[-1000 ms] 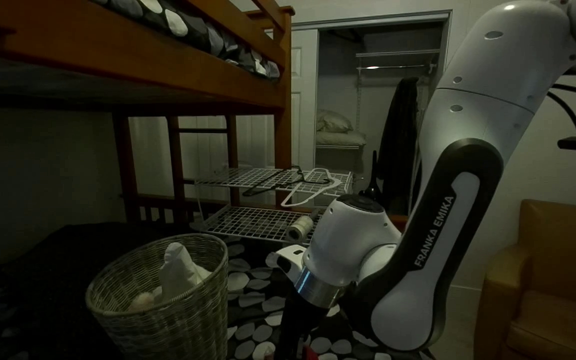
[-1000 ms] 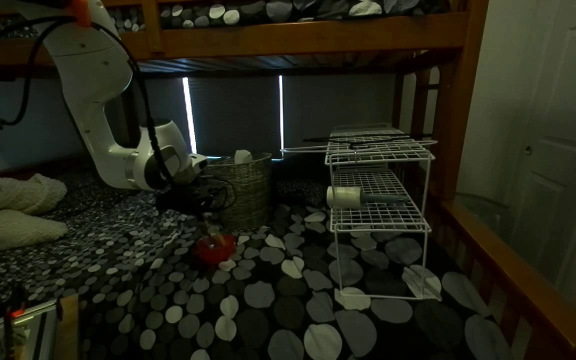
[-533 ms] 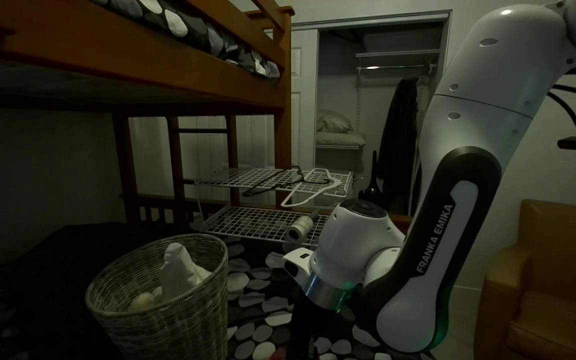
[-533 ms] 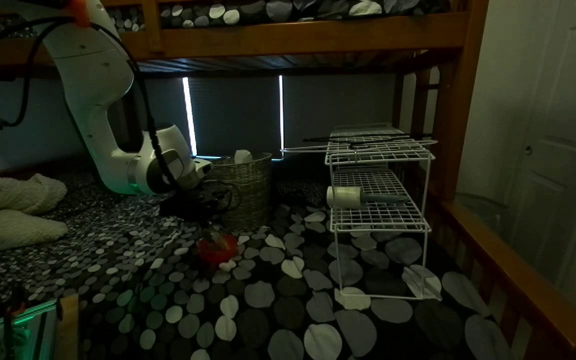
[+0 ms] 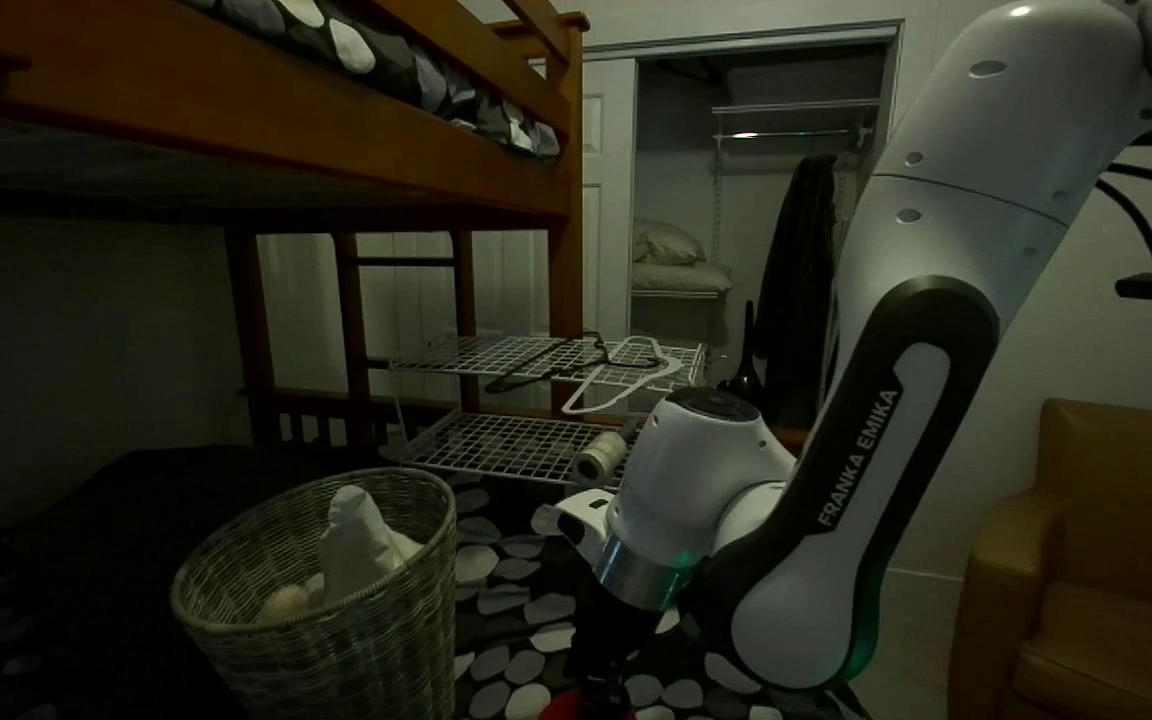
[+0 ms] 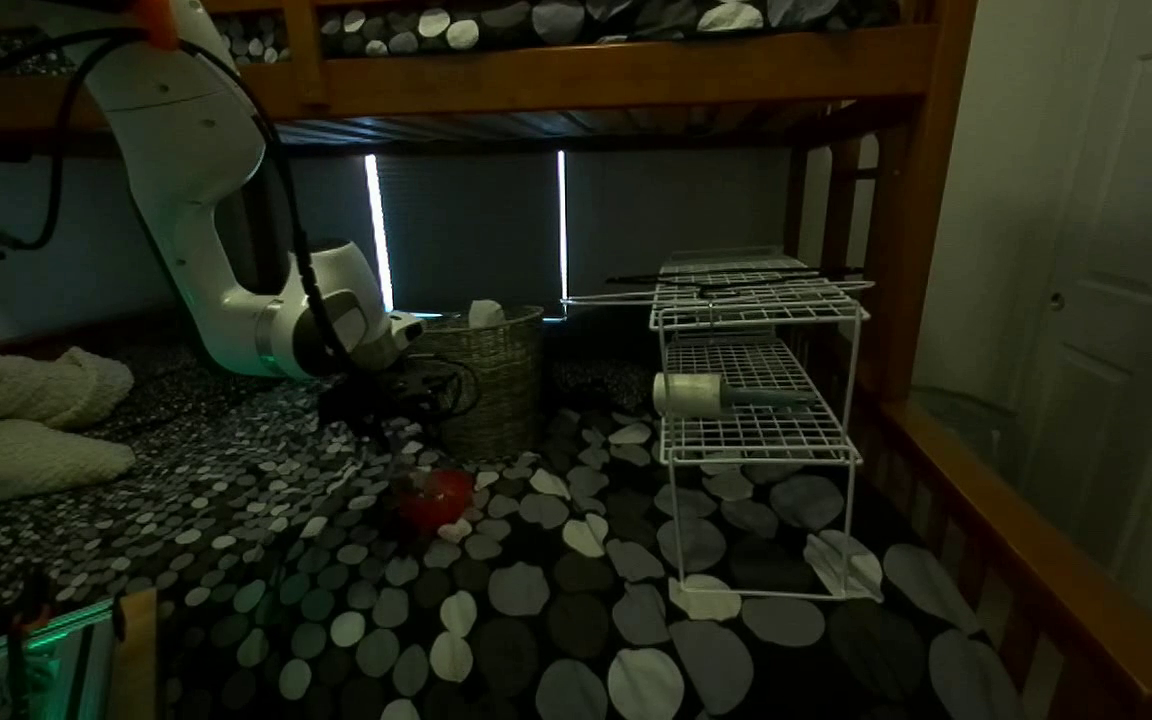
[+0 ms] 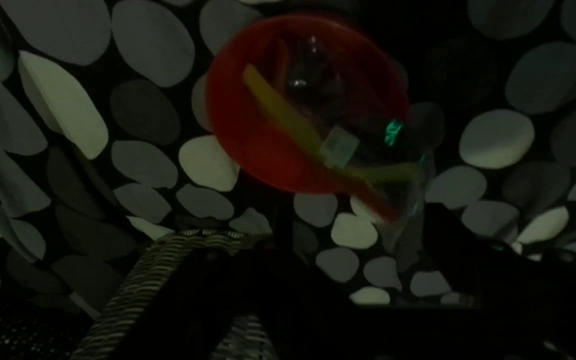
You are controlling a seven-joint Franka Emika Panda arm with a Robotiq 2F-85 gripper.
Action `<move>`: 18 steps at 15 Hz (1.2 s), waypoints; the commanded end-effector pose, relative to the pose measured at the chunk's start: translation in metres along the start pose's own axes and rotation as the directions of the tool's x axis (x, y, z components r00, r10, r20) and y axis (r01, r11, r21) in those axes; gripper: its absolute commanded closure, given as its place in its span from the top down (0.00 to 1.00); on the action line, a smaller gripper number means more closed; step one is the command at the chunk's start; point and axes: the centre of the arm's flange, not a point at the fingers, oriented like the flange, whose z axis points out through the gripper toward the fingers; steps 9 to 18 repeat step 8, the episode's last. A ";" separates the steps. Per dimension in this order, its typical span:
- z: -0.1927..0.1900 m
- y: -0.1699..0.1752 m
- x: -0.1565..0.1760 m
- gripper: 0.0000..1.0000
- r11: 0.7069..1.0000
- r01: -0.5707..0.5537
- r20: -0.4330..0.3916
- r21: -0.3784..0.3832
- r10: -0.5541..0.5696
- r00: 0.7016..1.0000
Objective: Pick up the sun glasses from the basket and put them in the red bowl
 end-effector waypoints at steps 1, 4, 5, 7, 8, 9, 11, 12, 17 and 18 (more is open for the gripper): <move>-0.049 0.016 0.026 1.00 0.995 -0.074 -0.065 0.069 0.078 0.995; -0.082 0.017 0.049 1.00 0.986 -0.142 -0.096 0.092 0.150 0.984; -0.096 0.021 0.051 1.00 0.983 -0.158 -0.127 0.097 0.170 0.977; -0.126 0.032 0.060 1.00 0.980 -0.169 -0.258 0.104 0.190 0.947; -0.080 0.012 0.084 1.00 0.983 -0.167 -0.189 0.077 0.179 0.966; -0.080 0.012 0.084 1.00 0.983 -0.167 -0.189 0.077 0.179 0.966; -0.080 0.012 0.084 1.00 0.983 -0.167 -0.189 0.077 0.179 0.966; -0.080 0.012 0.084 1.00 0.983 -0.167 -0.189 0.077 0.179 0.966; -0.080 0.012 0.084 1.00 0.983 -0.167 -0.189 0.077 0.179 0.966; -0.080 0.012 0.084 1.00 0.983 -0.167 -0.189 0.077 0.179 0.966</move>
